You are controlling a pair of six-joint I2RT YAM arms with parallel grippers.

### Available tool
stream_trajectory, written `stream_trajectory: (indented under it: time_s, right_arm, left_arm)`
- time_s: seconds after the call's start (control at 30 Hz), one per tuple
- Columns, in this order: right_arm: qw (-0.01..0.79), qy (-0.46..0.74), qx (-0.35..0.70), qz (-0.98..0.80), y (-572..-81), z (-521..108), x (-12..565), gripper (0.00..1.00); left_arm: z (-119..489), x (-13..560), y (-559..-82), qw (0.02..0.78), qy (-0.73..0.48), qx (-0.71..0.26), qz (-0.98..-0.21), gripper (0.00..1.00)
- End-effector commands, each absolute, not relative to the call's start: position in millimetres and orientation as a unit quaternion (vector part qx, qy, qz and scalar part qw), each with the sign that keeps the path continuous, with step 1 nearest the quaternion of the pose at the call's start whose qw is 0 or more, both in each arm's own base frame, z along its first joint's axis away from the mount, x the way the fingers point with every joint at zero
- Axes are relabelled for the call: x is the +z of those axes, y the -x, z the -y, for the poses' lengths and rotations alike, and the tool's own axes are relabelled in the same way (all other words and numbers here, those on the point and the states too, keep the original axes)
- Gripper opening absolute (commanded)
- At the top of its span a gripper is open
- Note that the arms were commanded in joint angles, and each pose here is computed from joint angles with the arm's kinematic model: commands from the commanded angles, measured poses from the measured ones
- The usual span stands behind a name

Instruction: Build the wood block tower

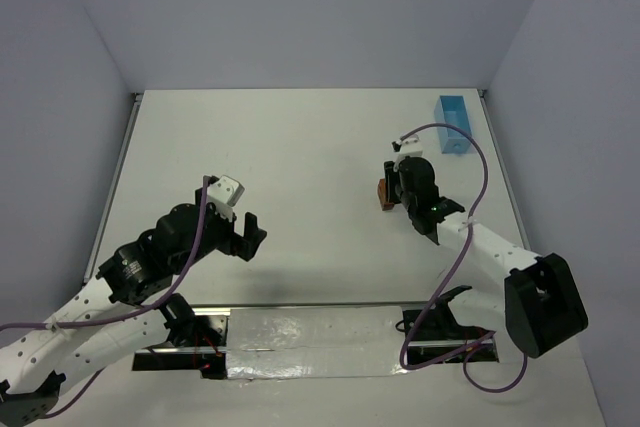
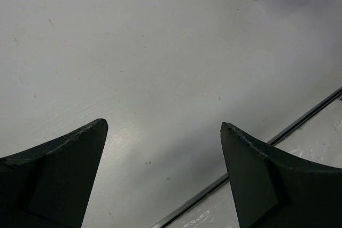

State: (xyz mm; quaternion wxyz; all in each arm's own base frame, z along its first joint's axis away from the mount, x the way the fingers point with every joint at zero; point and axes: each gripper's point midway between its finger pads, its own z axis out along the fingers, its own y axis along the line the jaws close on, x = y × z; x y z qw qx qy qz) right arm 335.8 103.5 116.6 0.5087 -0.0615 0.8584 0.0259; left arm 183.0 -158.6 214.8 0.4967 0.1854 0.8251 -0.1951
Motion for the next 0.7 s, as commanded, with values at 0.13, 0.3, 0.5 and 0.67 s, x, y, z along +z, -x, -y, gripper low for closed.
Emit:
stream_trajectory:
  time_s: [0.13,0.3,0.5,0.67]
  right_arm:
    - [0.513,0.059,0.025,-0.856,-345.4,-106.8,123.9,0.23]
    - [0.510,0.062,0.026,-0.858,-347.5,-108.7,122.9,0.25]
    - [0.519,0.065,0.034,-0.852,-348.0,-112.0,129.2,0.29]
    - [0.520,0.069,0.035,-0.851,-349.1,-112.8,130.9,0.33]
  left_arm:
    - [163.7,220.9,-182.5,0.505,-0.186,-0.212,-0.816,0.99]
    - [165.6,219.7,-181.9,0.501,-0.190,-0.214,-0.816,0.99]
    - [167.5,219.3,-181.5,0.500,-0.194,-0.216,-0.816,0.99]
    - [168.3,218.2,-181.4,0.497,-0.196,-0.216,-0.817,0.99]
